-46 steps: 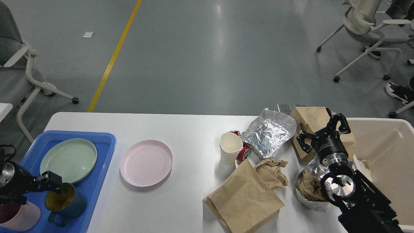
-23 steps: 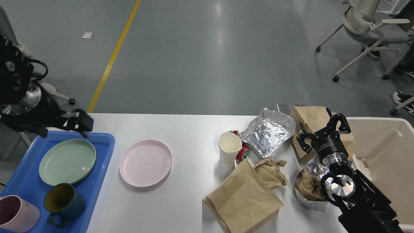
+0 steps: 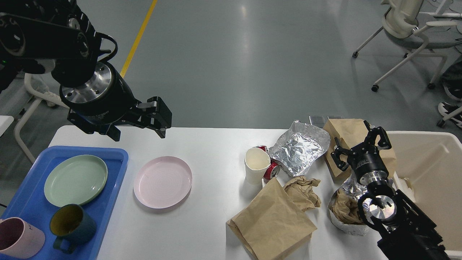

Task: Tidy desktop
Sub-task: 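Release the mug and raise the left gripper, then move the left gripper to the pink plate rim and grasp it, then lift the pink plate and stack it on the green plate, then release the plate and withdraw the left gripper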

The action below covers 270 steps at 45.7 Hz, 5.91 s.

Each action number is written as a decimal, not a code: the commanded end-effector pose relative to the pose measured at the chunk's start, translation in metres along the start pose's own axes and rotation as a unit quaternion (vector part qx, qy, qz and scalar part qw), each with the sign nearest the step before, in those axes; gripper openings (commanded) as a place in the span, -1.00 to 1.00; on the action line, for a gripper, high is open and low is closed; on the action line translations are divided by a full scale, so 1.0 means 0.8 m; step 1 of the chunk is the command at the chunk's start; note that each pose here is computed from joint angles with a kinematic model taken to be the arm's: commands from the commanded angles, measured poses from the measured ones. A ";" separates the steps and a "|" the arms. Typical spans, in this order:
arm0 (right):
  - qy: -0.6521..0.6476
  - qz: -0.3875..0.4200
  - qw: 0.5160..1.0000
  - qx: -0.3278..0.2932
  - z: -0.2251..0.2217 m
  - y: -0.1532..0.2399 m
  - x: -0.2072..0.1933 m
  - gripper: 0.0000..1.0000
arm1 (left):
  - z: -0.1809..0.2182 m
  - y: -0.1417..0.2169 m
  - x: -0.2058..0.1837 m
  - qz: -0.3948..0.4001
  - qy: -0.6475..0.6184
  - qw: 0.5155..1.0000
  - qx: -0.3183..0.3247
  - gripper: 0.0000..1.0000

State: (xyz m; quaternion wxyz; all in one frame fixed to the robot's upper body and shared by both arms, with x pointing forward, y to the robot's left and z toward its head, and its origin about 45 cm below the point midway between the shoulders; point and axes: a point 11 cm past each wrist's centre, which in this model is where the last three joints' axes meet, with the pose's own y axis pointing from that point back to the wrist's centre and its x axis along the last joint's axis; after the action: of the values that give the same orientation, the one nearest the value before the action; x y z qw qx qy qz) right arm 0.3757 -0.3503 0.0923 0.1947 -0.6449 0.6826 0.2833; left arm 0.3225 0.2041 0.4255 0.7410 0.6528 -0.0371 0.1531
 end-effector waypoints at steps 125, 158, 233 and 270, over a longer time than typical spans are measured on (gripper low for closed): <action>0.000 0.001 1.000 0.000 0.000 0.000 0.001 1.00 | -0.172 -0.396 -0.068 -0.022 0.439 0.898 0.005 -1.00; 0.000 0.001 1.000 0.000 0.000 0.000 0.001 1.00 | -0.116 -0.131 0.012 0.049 0.365 0.928 -0.050 -1.00; 0.000 0.000 1.000 0.000 0.000 0.000 0.000 1.00 | -0.442 -0.296 -0.025 0.064 0.492 0.860 0.118 -1.00; 0.000 0.000 1.000 0.000 0.000 0.000 0.000 1.00 | -0.440 -0.238 0.053 0.173 0.548 0.818 0.028 0.90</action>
State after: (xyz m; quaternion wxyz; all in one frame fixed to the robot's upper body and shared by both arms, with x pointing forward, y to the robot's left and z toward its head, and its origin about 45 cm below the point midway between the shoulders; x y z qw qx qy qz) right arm 0.3757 -0.3503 0.0923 0.1947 -0.6449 0.6826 0.2832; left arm 0.3381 0.5368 0.1672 0.5496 0.5535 0.2747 0.5623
